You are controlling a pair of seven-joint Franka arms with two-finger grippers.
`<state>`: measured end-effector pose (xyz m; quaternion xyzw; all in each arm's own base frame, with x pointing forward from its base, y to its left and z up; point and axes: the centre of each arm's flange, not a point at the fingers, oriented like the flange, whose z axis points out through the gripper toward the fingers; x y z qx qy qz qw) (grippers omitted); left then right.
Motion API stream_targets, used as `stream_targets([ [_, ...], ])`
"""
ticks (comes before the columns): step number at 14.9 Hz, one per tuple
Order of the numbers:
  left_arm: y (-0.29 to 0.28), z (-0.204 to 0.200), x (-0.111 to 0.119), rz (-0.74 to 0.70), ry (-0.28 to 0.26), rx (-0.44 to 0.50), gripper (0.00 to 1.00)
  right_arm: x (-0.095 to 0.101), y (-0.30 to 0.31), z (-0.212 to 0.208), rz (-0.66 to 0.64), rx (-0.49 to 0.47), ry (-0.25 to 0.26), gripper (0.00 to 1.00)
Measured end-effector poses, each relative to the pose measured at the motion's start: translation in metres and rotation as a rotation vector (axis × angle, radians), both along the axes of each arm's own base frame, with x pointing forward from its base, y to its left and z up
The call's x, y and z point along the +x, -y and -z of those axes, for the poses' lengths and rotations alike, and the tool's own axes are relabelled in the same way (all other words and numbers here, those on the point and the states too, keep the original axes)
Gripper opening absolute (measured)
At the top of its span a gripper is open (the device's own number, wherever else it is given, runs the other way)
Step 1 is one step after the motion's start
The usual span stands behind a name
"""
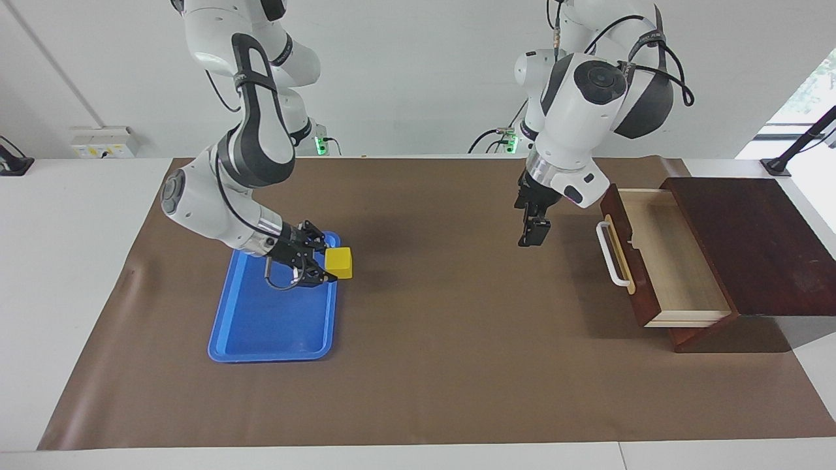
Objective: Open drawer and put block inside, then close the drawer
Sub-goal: 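Carry the yellow block toward the left gripper with the right gripper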
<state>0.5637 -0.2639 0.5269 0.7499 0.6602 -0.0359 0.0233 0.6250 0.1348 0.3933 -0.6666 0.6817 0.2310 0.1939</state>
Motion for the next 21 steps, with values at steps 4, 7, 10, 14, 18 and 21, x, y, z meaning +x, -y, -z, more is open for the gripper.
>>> stream_targets([
  [4,0.041,0.005,-0.017,-0.013,0.015,0.034,1.0,-0.003,-0.051,-0.008,0.051,0.029,0.035,0.55],
  [7,0.057,0.011,-0.012,-0.034,0.006,0.024,1.0,-0.007,-0.084,-0.012,0.06,0.051,0.075,0.55],
  [10,0.063,0.017,0.004,-0.027,-0.002,0.015,1.0,-0.018,-0.12,-0.01,0.025,0.05,0.098,0.55],
  [14,0.085,0.01,0.003,0.001,-0.003,0.008,1.0,-0.035,-0.153,-0.005,-0.031,0.048,0.087,0.55],
  [18,0.101,0.02,0.007,0.012,-0.001,0.028,1.0,-0.046,-0.169,0.002,-0.06,0.044,0.075,0.55],
  [21,0.111,0.027,0.004,-0.052,0.01,0.06,1.0,-0.049,-0.173,0.007,-0.067,0.041,0.066,0.55],
])
